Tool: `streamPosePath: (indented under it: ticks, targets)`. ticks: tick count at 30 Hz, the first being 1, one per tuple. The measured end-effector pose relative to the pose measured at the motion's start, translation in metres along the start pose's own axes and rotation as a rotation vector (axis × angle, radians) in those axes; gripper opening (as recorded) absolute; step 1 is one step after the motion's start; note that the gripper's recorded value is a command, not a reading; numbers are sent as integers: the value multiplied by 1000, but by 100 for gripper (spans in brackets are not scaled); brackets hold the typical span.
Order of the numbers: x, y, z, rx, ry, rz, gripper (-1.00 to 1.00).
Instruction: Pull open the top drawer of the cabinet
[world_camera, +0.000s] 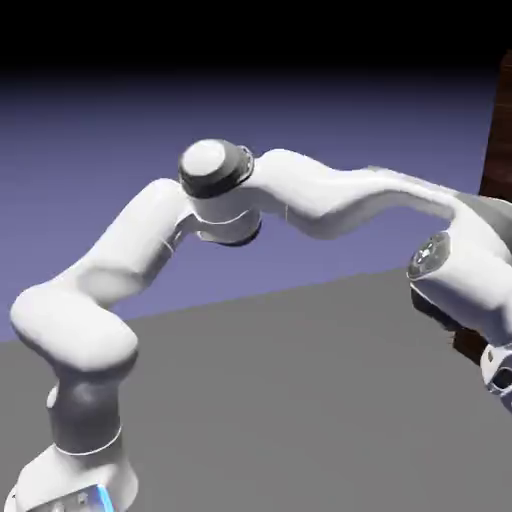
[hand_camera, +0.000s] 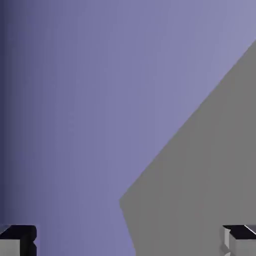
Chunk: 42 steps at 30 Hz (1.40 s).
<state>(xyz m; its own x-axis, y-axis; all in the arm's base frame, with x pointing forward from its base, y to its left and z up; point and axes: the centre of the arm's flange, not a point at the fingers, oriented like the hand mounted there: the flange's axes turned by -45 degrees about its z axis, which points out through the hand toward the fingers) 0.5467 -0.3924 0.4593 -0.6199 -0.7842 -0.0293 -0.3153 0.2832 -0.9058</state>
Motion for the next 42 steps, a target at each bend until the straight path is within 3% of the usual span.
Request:
streamPosePath:
  ticks: [9,17,30,31,42]
  targets:
    - [-166,-76,-31,302,-247,-46,0]
    - [-386,-51,-84,410,-641,-170,0]
    - [-422,-65,-52,410,-652,-174,0]
    - [-423,-65,-50,410,-652,-174,-100]
    - [-401,-54,-76,412,-652,-174,-100]
